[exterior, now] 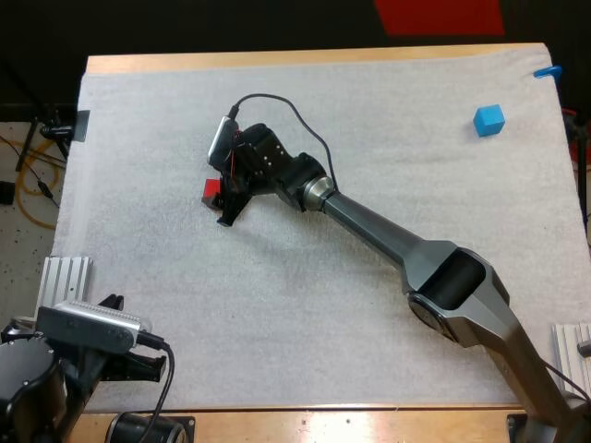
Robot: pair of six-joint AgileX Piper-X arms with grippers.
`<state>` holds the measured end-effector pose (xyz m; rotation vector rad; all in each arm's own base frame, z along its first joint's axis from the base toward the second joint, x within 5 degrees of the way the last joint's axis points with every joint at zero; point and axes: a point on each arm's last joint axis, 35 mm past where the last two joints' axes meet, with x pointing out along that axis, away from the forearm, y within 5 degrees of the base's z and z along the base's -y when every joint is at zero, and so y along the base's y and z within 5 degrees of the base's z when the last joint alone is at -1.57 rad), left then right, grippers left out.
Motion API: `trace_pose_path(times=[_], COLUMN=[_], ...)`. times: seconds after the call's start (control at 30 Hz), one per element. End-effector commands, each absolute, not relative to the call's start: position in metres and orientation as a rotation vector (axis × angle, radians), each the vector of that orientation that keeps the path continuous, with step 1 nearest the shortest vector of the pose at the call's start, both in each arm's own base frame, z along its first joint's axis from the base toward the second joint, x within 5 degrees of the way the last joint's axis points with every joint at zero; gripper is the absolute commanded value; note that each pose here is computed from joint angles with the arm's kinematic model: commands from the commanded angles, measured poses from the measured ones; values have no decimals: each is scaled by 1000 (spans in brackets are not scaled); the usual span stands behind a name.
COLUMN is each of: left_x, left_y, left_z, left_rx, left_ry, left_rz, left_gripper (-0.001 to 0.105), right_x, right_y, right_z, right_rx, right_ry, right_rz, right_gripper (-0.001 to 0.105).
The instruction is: Stack red cube on blue cube
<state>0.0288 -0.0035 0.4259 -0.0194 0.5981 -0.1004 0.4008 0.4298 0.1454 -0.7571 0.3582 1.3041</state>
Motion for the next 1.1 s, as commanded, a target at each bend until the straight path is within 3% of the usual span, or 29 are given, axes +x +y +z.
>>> trace_pose_path(times=[0.0,0.37,0.53,0.67,0.87,1.07], left_x=[28,28,28,28,28,28], left_y=[-4,-4,-4,-4,-4,-4], left_z=[426,426,426,426,426,426], left_rx=[-17,-17,-17,-17,-17,-15], left_ry=[598,598,598,598,598,598], left_rz=[-113,-113,-113,-113,-113,-113], left_gripper=[0,0,0,0,0,0], right_x=[400,399,398,399,400,401], right_y=[432,434,433,433,433,432], right_z=[153,134,129,130,150,190], right_rx=[-739,-745,-747,-761,-765,-745], right_ry=[329,368,392,393,356,314], right_rz=[1327,1333,1338,1312,1283,1228], right_gripper=[63,62,42,39,38,22])
